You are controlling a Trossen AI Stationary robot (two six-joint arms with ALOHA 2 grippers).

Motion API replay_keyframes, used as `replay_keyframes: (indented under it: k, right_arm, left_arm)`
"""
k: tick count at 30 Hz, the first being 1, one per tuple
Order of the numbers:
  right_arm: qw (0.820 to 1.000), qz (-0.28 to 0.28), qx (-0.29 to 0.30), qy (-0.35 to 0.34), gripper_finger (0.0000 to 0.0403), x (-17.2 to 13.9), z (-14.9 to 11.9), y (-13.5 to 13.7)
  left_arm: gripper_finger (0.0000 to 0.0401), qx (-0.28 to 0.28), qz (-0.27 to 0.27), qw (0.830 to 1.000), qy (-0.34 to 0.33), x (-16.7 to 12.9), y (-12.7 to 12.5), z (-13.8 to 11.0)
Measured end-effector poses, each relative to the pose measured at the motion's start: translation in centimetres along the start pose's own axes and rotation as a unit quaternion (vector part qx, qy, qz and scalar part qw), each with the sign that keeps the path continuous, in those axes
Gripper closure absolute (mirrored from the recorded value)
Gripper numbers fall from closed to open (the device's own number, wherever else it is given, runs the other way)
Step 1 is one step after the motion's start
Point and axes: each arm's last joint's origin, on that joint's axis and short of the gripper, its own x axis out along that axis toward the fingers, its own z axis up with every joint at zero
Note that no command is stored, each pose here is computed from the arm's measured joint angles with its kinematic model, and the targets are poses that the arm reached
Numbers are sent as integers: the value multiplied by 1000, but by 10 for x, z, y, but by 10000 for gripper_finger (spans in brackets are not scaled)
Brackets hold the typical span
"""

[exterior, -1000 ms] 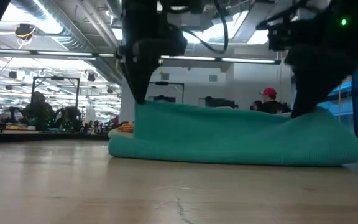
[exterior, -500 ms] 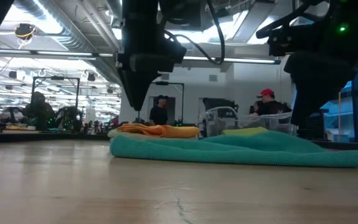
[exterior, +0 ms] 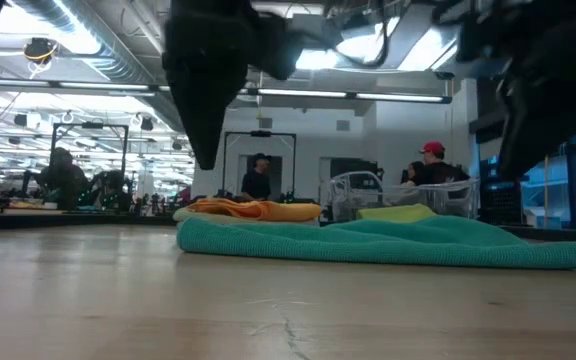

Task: Fold microfiber towels
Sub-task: Fold the blue microfiber towel

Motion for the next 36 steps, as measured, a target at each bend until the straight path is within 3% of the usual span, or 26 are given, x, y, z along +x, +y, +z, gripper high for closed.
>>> replay_keyframes:
  k: [6,10,20,27,36]
  right_arm:
    - [984,100,-133,-61,252,-7,-20,28]
    - [974,143,-152,-91,253,0,-31,37]
    - [975,131,-146,-102,253,26,-49,27]
    - [975,109,-166,-102,253,41,-59,18]
    - [972,123,-166,-115,253,59,-65,24]
  left_arm:
    - [263,106,-20,992,-71,-3,-35,-12]
    - [263,115,13,989,-96,10,-40,-19]
    - [258,105,34,990,-83,56,-33,-36]
    - [257,124,28,987,-94,58,-34,-35]
    - [257,165,-32,980,-105,57,-42,-31]
